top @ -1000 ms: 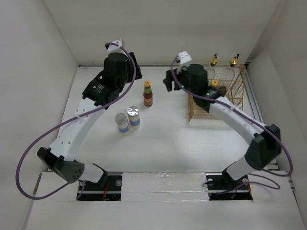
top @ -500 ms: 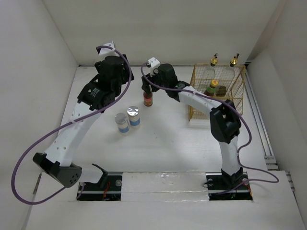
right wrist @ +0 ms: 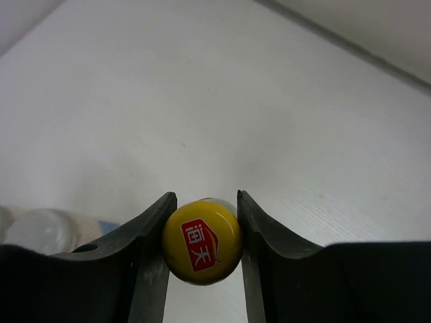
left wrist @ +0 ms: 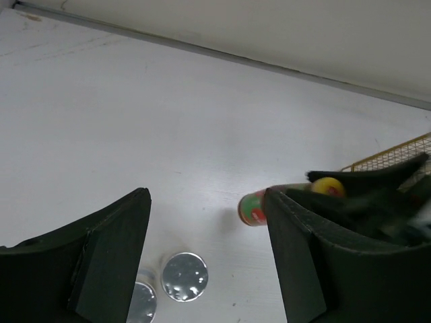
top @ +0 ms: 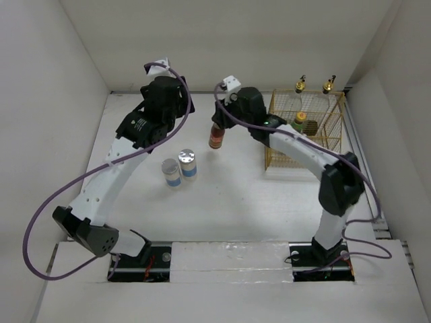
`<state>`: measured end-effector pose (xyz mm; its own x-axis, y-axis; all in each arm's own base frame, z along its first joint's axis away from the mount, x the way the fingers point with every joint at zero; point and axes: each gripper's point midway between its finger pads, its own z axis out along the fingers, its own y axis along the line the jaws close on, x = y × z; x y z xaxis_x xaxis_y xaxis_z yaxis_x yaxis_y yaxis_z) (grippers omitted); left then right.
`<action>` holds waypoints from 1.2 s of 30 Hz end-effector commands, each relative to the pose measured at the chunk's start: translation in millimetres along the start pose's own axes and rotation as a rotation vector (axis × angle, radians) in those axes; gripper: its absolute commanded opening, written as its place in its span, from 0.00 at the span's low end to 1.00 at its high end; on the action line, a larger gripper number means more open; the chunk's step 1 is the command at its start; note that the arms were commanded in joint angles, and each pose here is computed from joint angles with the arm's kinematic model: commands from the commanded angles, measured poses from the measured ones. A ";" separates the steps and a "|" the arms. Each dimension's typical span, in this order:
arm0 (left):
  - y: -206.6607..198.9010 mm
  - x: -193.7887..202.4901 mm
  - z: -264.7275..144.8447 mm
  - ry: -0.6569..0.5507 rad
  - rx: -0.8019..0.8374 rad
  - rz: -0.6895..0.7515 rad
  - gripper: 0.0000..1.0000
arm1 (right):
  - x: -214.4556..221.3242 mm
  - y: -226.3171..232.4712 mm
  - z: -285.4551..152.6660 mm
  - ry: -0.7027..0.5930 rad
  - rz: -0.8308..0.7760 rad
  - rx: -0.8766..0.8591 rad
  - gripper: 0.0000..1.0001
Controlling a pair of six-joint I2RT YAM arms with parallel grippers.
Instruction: Organize the condiment bottles
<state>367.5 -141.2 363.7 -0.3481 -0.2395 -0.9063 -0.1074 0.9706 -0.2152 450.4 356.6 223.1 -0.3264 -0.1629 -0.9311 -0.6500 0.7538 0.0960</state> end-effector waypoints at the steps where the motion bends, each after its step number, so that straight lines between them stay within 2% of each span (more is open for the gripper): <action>1: -23.8 -18.6 1.8 -0.026 0.090 -0.029 0.65 | -182.0 -4.9 -147.8 -0.506 0.010 0.047 0.02; 6: -52.7 -17.4 6.9 0.009 0.205 -0.043 0.67 | -165.9 -46.7 -230.4 -0.462 0.062 0.196 0.00; 11: -76.3 -19.3 10.2 0.039 0.290 -0.053 0.70 | -170.5 -103.7 -318.1 -0.498 0.098 0.410 0.00; 15: -93.1 -10.9 20.7 0.082 0.336 -0.053 0.72 | -161.5 -145.7 -350.3 -0.477 0.116 0.557 0.00; 17: -100.1 -6.8 27.1 0.149 0.439 -0.099 0.74 | -158.6 -171.1 -365.0 -0.495 0.125 0.642 0.00; 19: -94.4 9.8 45.9 0.240 0.469 -0.154 0.73 | -152.6 -187.4 -366.5 -0.498 0.143 0.673 0.00; 21: -95.0 -8.7 43.3 0.161 0.415 -0.104 0.74 | -151.1 -205.2 -370.7 -0.513 0.144 0.715 0.00; 23: -98.9 -13.6 37.6 0.128 0.385 -0.044 0.74 | -138.7 -221.0 -362.1 -0.475 0.164 0.737 0.00; 27: -101.2 -11.5 38.1 0.132 0.398 -0.044 0.74 | -142.3 -238.3 -360.8 -0.496 0.153 0.777 0.00; 36: -94.4 -3.5 33.7 0.133 0.397 -0.034 0.75 | -112.6 -284.6 -339.4 -0.436 0.176 0.861 0.00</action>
<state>419.2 -240.1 341.1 -0.5424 -0.2196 -0.8109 0.2027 0.9025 -0.3800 428.6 -42.3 365.8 -0.1929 0.1431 -0.9707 0.1423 0.9829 0.1167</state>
